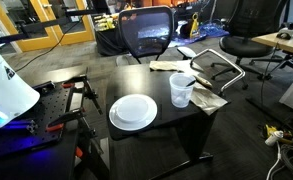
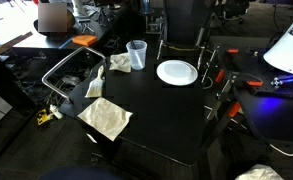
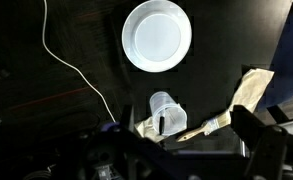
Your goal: Take the pen out of the cup and set it on the table
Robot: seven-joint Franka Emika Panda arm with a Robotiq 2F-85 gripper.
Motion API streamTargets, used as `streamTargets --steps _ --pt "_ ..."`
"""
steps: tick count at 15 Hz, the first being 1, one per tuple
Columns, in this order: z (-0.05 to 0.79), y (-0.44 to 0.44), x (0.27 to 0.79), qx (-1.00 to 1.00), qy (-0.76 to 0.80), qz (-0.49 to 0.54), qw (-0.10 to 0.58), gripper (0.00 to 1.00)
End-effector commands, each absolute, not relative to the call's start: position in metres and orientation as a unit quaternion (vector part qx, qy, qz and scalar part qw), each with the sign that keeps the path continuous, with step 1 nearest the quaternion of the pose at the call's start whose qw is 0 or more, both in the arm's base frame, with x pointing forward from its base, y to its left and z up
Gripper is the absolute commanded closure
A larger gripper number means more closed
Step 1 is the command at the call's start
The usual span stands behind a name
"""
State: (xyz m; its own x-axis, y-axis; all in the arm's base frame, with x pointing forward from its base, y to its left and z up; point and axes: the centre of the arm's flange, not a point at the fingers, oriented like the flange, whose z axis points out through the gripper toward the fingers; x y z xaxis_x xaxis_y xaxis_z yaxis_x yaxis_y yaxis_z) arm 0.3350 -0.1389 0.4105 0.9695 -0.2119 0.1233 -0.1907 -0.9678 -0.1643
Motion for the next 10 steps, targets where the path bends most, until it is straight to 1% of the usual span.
streamTargets --steps 1,3,6,10 --pt "0.417 -0.125 0.36 -0.985 0.128 -0.074 0.084 0.0" --pt "0.417 -0.111 0.37 -0.984 0.141 -0.069 0.084 0.0" --pt "0.407 -0.082 0.381 -0.98 0.175 -0.077 0.061 0.0" --pt "0.385 -0.048 0.391 -0.968 0.222 -0.118 0.027 0.0"
